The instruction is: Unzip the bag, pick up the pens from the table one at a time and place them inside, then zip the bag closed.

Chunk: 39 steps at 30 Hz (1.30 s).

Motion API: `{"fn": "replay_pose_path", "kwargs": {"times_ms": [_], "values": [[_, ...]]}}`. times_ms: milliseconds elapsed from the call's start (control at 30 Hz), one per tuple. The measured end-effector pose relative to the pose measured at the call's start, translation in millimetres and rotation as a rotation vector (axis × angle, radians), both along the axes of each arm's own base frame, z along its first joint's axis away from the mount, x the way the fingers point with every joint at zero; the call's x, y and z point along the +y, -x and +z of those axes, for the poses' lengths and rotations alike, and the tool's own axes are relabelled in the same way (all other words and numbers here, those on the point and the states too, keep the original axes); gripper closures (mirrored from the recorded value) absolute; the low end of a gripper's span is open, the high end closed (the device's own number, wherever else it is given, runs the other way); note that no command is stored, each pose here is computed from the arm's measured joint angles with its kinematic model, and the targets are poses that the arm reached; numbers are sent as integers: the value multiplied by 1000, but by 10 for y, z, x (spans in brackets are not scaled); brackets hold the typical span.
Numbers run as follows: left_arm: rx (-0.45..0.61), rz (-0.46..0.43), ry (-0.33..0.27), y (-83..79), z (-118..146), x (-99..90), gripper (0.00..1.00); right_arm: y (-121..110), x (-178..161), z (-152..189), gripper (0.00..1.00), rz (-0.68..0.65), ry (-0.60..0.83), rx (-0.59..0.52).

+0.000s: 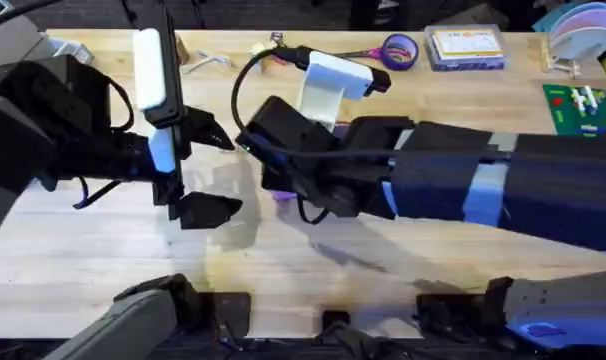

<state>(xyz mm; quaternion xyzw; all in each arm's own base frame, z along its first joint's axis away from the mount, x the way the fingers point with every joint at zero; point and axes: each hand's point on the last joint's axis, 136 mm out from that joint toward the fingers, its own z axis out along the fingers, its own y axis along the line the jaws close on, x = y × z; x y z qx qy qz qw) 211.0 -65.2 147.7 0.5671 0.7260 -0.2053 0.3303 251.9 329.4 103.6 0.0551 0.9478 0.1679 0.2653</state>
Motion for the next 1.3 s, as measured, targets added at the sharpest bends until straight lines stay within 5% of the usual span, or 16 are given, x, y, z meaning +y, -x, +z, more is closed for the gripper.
{"fn": "replay_pose_path", "kwargs": {"times_ms": [333, 367, 533, 1067, 1300], "values": [[0, 0, 0, 0, 0, 0, 7, 12, -7, 68, 969, 26, 4, -16], [0, 0, 0, 0, 0, 0, 7, 24, -9, 349, 969, 57, -40, -65], [0, 0, 0, 0, 0, -1, 7, 43, -34, 634, 969, 74, -89, -111], [-2, 0, 1, -10, -3, 1, 8, 69, -34, 621, 969, 112, -69, -110], [61, -17, 90, -87, -104, -58, 7, 70, -34, 621, 969, 118, -65, -112]]}}
